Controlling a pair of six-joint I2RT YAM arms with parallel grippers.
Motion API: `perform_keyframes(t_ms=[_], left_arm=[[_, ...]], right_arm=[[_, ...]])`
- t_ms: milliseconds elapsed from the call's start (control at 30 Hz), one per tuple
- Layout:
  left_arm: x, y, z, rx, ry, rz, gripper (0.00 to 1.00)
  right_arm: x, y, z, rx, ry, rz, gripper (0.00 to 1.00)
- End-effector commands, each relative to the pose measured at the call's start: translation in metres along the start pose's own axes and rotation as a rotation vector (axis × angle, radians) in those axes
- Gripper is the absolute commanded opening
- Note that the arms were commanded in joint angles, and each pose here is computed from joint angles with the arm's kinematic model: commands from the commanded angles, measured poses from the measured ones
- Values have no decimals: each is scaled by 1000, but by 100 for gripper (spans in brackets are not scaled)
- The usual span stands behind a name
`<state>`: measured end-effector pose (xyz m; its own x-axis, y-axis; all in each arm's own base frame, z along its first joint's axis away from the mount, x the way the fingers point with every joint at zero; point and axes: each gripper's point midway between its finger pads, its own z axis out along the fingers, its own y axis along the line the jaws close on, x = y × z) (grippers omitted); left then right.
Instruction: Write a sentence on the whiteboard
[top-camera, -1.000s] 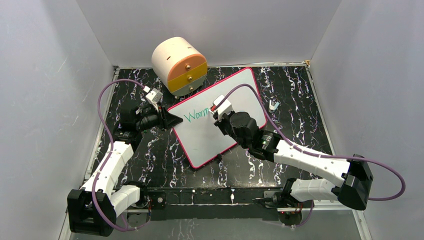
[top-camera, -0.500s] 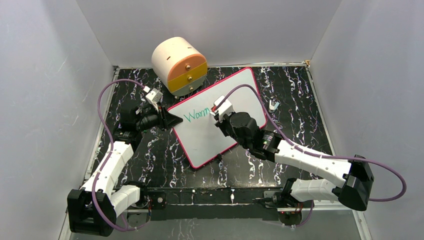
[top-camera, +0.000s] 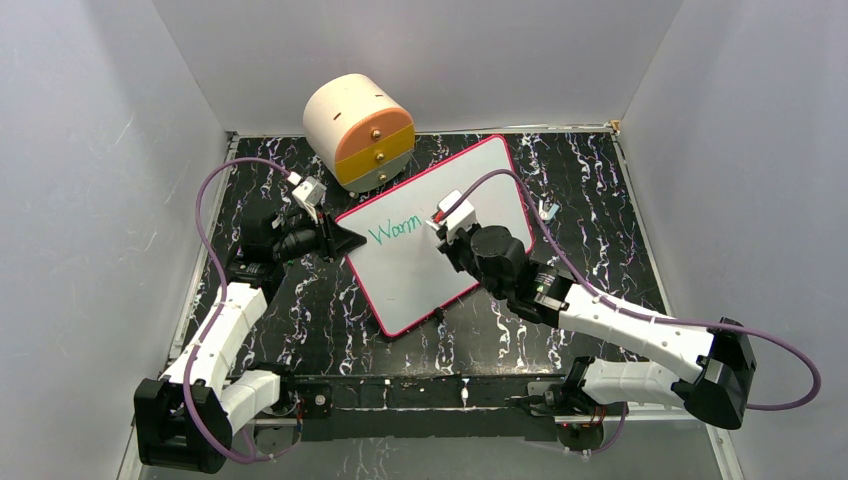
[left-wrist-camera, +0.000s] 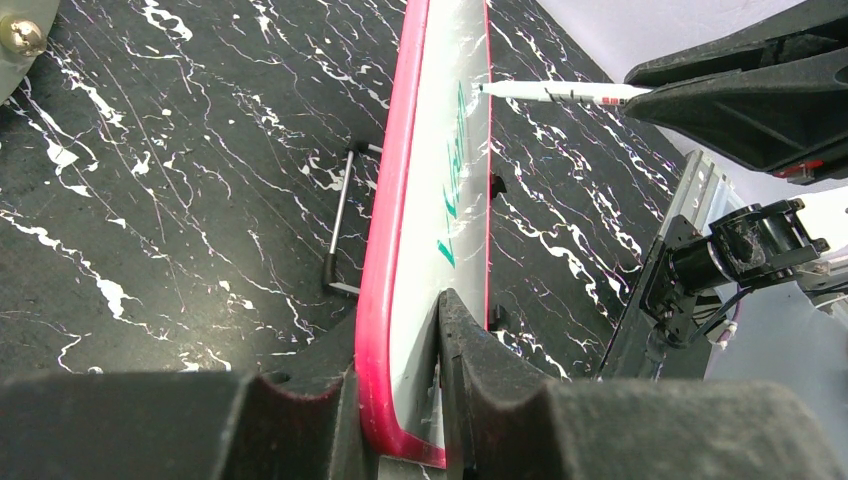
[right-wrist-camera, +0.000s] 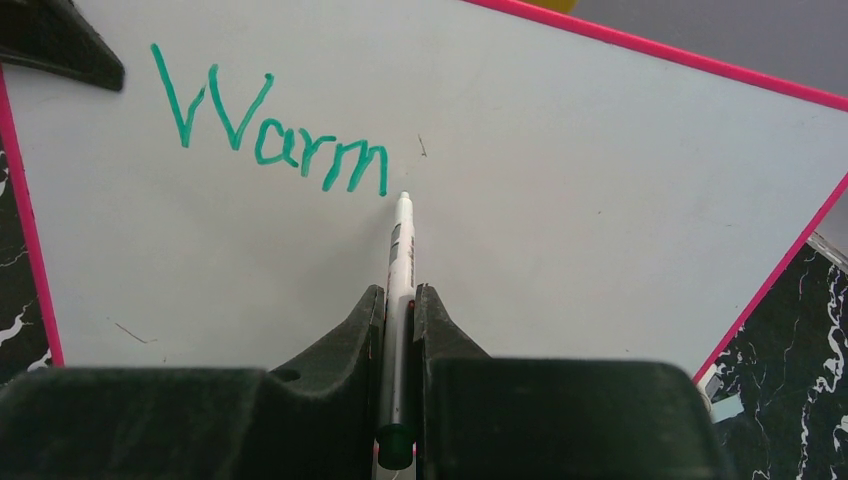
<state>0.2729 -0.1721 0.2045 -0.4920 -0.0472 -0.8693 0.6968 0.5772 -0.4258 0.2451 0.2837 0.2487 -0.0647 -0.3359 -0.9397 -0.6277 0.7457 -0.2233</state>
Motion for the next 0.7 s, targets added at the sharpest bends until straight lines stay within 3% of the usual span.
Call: perform_keyframes(t_ms=[0, 667], left_arm=[[64, 32, -1, -121, 185, 23, 0], [64, 31, -2, -118, 184, 24, 0]], right_arm=[[-30, -12, -1, 42, -105, 40, 0], [-34, -3, 10, 11, -122, 51, 0]])
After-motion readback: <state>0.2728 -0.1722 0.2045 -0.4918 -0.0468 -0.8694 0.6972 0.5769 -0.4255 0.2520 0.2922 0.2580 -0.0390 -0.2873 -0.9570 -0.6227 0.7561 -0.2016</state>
